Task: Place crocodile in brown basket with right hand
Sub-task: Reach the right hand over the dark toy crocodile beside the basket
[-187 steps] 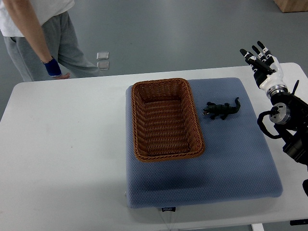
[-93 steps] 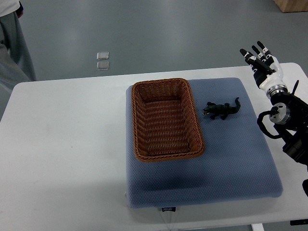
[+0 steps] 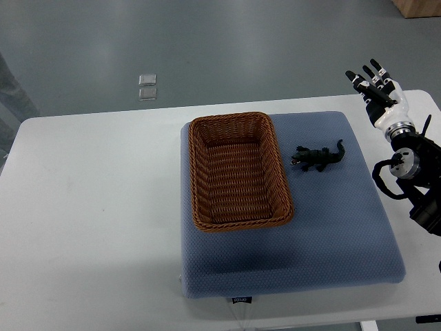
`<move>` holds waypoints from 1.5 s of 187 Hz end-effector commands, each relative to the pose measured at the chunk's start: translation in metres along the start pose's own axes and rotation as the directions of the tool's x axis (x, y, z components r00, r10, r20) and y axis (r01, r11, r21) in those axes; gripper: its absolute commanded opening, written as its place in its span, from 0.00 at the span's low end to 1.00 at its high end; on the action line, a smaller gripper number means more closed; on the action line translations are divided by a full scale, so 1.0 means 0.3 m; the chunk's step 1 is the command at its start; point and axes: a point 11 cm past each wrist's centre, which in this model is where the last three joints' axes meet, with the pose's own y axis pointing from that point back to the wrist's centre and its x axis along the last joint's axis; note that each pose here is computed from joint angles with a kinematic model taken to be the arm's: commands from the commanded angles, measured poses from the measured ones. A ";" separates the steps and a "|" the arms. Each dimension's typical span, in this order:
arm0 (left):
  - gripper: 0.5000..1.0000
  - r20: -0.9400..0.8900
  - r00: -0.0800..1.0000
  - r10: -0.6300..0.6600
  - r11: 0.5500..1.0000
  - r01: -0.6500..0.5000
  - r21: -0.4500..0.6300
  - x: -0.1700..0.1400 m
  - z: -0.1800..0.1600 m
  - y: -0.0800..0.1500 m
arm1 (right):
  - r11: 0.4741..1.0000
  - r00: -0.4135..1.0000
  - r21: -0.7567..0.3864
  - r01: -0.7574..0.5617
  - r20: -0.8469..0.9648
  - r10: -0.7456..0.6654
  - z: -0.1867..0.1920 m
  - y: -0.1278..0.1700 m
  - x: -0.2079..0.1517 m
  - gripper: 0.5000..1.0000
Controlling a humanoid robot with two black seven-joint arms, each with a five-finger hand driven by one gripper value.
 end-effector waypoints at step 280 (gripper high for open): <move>1.00 0.000 1.000 0.000 1.000 0.000 0.000 0.000 0.000 0.000 | 0.611 -0.589 -0.752 0.246 -0.617 -0.522 0.014 0.107 -0.253 0.83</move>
